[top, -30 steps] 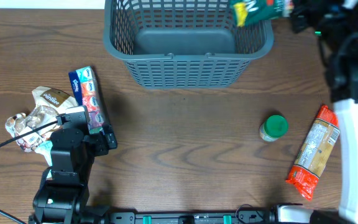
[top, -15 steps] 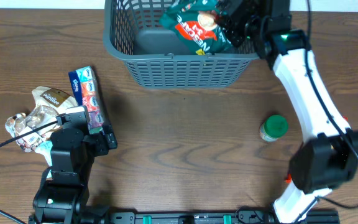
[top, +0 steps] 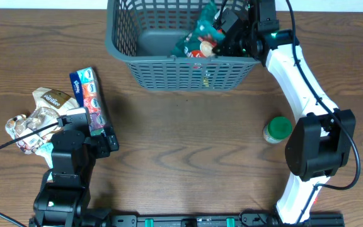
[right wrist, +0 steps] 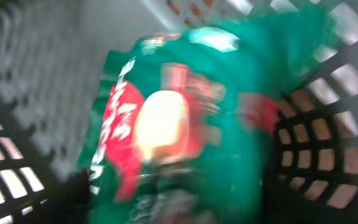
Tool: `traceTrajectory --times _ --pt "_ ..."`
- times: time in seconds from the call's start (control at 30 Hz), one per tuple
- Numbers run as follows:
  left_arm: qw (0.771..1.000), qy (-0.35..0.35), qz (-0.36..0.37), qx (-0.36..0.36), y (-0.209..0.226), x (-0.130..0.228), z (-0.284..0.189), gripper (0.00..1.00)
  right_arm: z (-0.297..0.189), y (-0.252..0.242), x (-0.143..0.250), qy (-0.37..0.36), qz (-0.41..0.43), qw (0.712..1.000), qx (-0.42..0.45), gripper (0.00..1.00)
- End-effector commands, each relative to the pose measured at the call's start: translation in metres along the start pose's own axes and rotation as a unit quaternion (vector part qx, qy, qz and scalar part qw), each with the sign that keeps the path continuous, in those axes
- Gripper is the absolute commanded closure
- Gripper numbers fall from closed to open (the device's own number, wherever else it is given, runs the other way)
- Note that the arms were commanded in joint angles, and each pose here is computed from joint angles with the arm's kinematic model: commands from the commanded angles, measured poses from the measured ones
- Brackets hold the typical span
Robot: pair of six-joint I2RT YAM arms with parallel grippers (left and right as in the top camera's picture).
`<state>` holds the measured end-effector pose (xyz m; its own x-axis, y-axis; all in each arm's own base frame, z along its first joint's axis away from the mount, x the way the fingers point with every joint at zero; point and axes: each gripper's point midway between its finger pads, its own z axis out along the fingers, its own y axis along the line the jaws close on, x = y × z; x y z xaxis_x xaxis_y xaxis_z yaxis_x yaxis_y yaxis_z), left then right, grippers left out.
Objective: Pack container
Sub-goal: 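Lift the Nescafe pouch and carry it left into the grey basket, then release the pouch and withdraw the right gripper to the right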
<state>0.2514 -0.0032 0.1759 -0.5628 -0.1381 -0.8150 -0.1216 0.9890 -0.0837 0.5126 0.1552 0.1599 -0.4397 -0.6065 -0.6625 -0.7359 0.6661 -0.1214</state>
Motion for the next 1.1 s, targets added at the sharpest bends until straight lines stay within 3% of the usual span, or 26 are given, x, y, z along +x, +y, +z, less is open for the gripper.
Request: traceTrajectory --times 0.0,0.2,0.33,0.43,0.53,0.67,0.77,0.9,1.07 --pt "1.000 -0.014 -0.005 -0.002 0.000 -0.011 -0.006 0.02 -0.015 0.007 -0.016 -0.026 0.018 0.999 -0.016 0.01" --pt "1.000 -0.020 -0.006 0.000 -0.001 -0.014 -0.006 0.01 -0.078 -0.010 -0.071 -0.117 0.008 0.992 0.038 0.01" --pt "1.000 -0.022 -0.007 -0.001 -0.001 -0.019 -0.011 0.02 -0.169 -0.056 -0.106 -0.202 0.106 0.963 0.143 0.01" --pt "1.000 -0.022 -0.011 -0.020 0.005 -0.031 -0.023 0.02 -0.233 -0.089 -0.102 -0.241 0.186 0.932 0.196 0.01" --pt "0.999 -0.011 -0.011 -0.049 0.014 -0.051 -0.044 0.02 -0.286 -0.120 -0.063 -0.249 0.293 0.891 0.240 0.01" --pt "0.992 0.057 -0.067 -0.093 0.028 -0.071 -0.068 0.01 -0.313 -0.142 0.026 -0.186 0.443 0.835 0.269 0.01" --pt "0.978 0.146 -0.100 -0.110 0.033 -0.078 -0.073 0.01 -0.308 -0.142 0.090 -0.109 0.513 0.806 0.273 0.01" --pt "0.952 0.253 -0.123 -0.119 0.036 -0.087 -0.061 0.01 -0.286 -0.131 0.145 -0.027 0.573 0.780 0.252 0.01" --pt "0.942 0.293 -0.108 -0.123 0.039 -0.099 -0.018 0.01 -0.243 -0.112 0.191 0.063 0.612 0.759 0.210 0.01"
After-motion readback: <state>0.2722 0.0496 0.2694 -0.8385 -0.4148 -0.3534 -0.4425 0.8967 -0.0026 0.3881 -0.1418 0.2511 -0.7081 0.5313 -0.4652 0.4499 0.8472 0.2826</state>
